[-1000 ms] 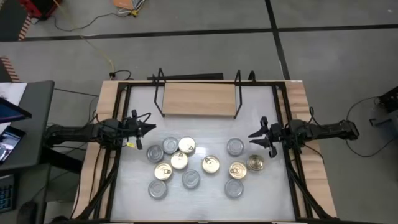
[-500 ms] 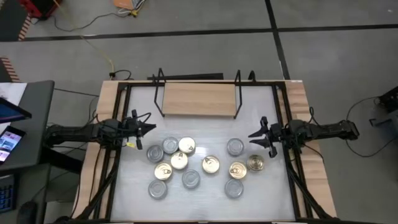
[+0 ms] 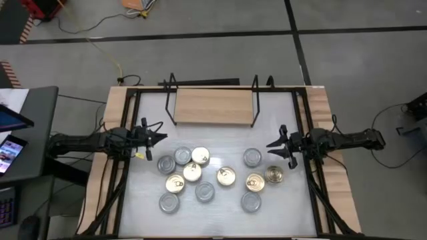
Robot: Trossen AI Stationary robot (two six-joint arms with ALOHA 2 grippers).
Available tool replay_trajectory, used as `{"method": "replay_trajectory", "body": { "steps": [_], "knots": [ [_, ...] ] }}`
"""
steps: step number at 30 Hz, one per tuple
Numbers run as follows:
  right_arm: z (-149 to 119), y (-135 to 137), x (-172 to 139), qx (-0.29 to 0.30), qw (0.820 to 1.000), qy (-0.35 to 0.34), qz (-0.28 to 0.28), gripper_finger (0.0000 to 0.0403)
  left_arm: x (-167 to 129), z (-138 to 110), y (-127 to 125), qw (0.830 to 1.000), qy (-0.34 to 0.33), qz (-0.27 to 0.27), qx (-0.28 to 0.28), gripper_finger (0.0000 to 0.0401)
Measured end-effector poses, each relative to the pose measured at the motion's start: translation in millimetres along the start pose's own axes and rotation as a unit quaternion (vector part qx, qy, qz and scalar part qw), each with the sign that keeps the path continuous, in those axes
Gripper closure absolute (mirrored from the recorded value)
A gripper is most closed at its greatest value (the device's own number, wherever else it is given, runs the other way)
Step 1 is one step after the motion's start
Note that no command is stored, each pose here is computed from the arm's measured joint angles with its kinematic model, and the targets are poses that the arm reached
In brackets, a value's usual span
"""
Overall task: Stack canned seafood by type on shelf
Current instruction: Put the green tuna can on the shelf
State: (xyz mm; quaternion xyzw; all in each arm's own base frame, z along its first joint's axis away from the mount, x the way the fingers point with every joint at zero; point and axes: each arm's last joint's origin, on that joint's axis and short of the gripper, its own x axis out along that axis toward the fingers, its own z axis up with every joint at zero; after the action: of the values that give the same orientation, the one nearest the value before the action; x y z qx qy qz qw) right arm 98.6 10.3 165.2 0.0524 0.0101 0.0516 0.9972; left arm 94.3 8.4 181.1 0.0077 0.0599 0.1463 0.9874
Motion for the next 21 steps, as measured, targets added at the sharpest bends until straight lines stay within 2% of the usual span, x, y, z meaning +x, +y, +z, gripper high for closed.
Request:
{"method": "replay_trajectory", "body": {
  "steps": [4,8,14,21],
  "knots": [
    [0.0,0.0,0.0,0.0,1.0,0.0,0.0,0.0275,0.0,0.2,0.0,1.0,-0.001,0.0,-0.009,0.0401],
    [0.0,0.0,0.0,0.0,1.0,0.0,0.0,0.0275,0.0,0.2,0.0,1.0,-0.001,0.0,0.005,0.0401],
    [0.0,0.0,0.0,0.0,1.0,0.0,0.0,0.0275,0.0,0.7,1.1,0.992,-0.001,0.019,0.125,0.0401],
    [0.0,0.0,0.0,0.0,1.0,0.0,0.0,0.0275,0.0,1.3,1.1,0.986,-0.003,0.019,0.163,0.0401]
  ]
}}
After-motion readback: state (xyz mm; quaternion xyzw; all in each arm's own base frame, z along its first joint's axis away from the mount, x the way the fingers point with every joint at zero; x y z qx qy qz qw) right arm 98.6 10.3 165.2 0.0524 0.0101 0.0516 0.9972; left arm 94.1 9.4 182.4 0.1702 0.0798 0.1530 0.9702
